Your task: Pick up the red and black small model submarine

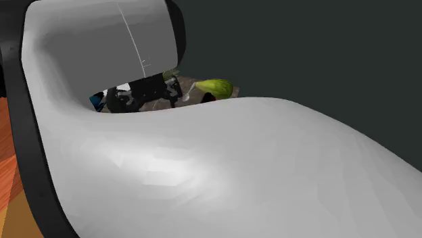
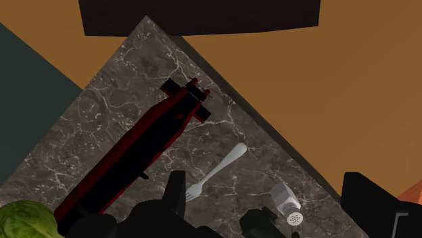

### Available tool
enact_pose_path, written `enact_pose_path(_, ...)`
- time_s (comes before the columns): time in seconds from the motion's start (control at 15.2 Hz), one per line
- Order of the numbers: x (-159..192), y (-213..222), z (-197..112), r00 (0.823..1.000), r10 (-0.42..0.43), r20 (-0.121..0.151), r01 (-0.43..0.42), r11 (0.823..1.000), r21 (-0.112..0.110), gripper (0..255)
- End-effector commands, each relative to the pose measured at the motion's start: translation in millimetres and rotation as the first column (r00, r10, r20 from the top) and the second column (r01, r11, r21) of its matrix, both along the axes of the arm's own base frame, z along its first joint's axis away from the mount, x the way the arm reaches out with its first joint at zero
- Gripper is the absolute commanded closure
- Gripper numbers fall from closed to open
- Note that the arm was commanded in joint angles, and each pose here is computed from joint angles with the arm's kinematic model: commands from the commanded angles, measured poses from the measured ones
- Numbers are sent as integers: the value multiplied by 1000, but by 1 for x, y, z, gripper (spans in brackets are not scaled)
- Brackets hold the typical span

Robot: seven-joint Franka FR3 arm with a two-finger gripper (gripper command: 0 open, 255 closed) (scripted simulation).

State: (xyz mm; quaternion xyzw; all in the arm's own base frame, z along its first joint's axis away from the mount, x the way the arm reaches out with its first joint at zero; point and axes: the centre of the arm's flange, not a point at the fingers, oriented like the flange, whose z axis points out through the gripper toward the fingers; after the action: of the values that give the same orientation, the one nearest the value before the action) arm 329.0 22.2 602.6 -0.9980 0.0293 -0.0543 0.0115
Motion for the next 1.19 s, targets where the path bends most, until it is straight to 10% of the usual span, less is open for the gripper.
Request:
enact_pose_path(0.0, 0, 0, 0, 1000, 0, 0, 0, 1000, 0, 0)
enact_pose_path(1.12, 112, -94, -171, 994, -19, -111, 8, 996, -94, 0)
